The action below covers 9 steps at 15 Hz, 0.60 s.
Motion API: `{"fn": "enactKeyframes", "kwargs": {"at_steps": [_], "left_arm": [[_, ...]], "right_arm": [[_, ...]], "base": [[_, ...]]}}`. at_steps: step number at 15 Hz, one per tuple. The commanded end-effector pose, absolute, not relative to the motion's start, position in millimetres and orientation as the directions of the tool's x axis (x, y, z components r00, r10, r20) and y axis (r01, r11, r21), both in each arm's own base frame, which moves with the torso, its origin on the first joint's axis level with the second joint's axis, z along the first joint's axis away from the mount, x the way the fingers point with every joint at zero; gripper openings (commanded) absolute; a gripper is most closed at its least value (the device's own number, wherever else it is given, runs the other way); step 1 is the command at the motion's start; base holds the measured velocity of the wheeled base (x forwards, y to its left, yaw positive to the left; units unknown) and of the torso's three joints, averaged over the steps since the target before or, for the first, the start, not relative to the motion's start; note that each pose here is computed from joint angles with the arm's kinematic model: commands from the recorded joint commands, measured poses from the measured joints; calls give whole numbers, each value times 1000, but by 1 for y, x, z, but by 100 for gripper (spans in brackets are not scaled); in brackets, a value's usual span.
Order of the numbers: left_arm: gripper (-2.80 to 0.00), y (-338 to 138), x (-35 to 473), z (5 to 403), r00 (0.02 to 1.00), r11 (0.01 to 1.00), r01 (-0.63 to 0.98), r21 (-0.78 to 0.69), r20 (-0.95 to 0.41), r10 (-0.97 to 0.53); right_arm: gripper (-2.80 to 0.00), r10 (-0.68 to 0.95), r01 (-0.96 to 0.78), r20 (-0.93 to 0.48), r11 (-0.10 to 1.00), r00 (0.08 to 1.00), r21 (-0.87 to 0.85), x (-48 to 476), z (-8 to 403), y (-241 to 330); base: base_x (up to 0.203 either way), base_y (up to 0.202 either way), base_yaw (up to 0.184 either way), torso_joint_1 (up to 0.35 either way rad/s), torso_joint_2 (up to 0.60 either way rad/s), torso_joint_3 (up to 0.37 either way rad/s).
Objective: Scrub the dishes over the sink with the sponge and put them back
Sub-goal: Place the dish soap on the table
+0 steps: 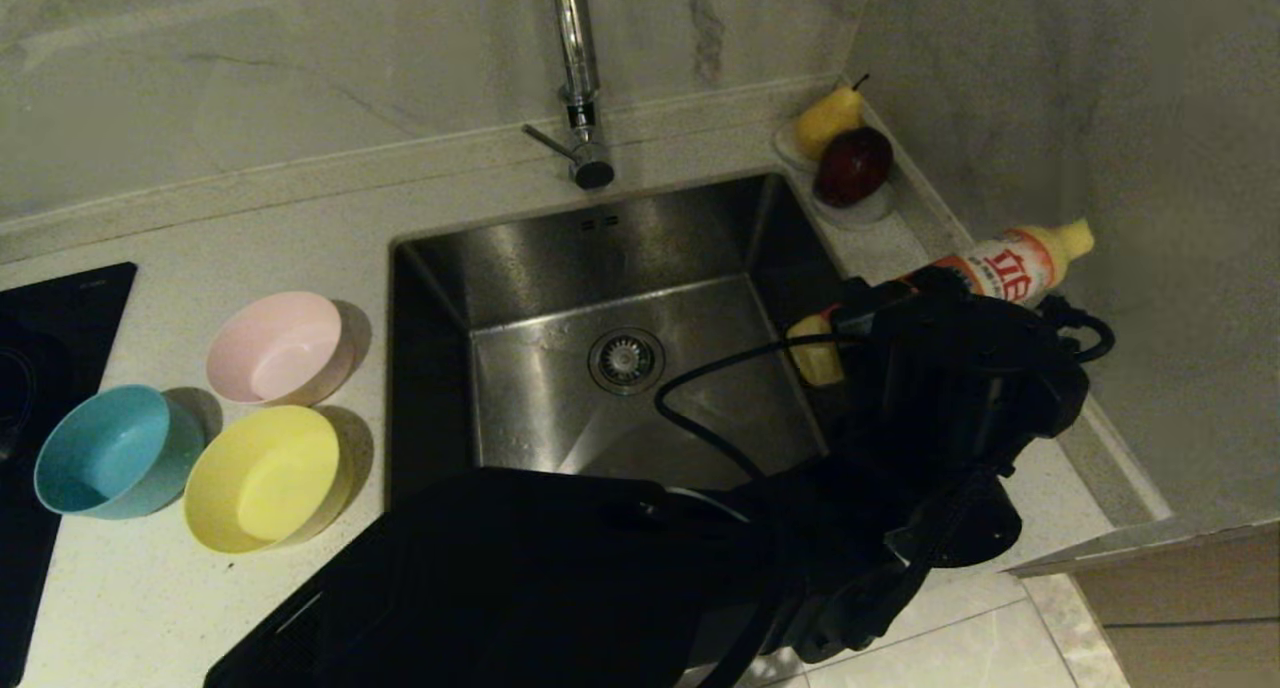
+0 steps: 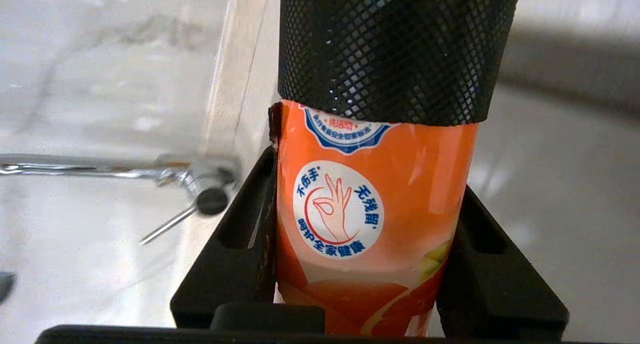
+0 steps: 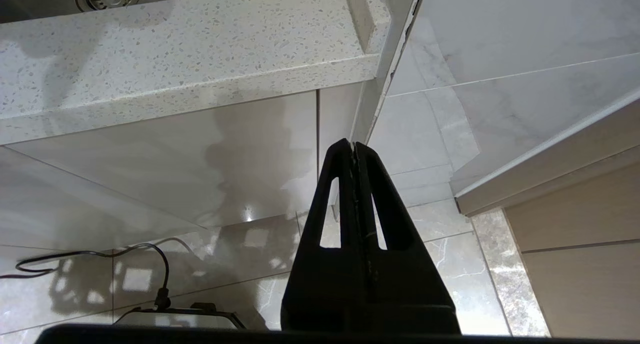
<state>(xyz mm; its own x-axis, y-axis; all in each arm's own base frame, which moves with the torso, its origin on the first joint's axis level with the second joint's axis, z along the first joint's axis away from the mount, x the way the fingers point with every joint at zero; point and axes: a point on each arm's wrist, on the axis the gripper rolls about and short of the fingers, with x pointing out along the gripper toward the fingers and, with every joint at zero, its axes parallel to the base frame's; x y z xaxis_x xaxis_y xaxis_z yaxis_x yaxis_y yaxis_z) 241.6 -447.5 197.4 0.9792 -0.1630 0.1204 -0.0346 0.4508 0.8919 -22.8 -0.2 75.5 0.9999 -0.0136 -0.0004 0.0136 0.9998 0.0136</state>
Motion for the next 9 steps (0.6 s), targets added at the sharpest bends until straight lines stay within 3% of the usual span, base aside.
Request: {"fn": "enactKeyframes", "kwargs": {"at_steps": [1, 9], "left_arm": [[-280, -441, 237, 217, 976, 526, -41, 850, 147, -162], [-280, -392, 222, 310, 946, 773, -41, 633, 275, -174]], "right_arm": [[-280, -14, 14, -2, 1000, 1000, 14, -23, 76, 0], [-280, -14, 14, -2, 1000, 1000, 14, -23, 76, 0]], "base": [[0, 0, 0, 0, 0, 0], [0, 0, 0, 0, 0, 0]]}}
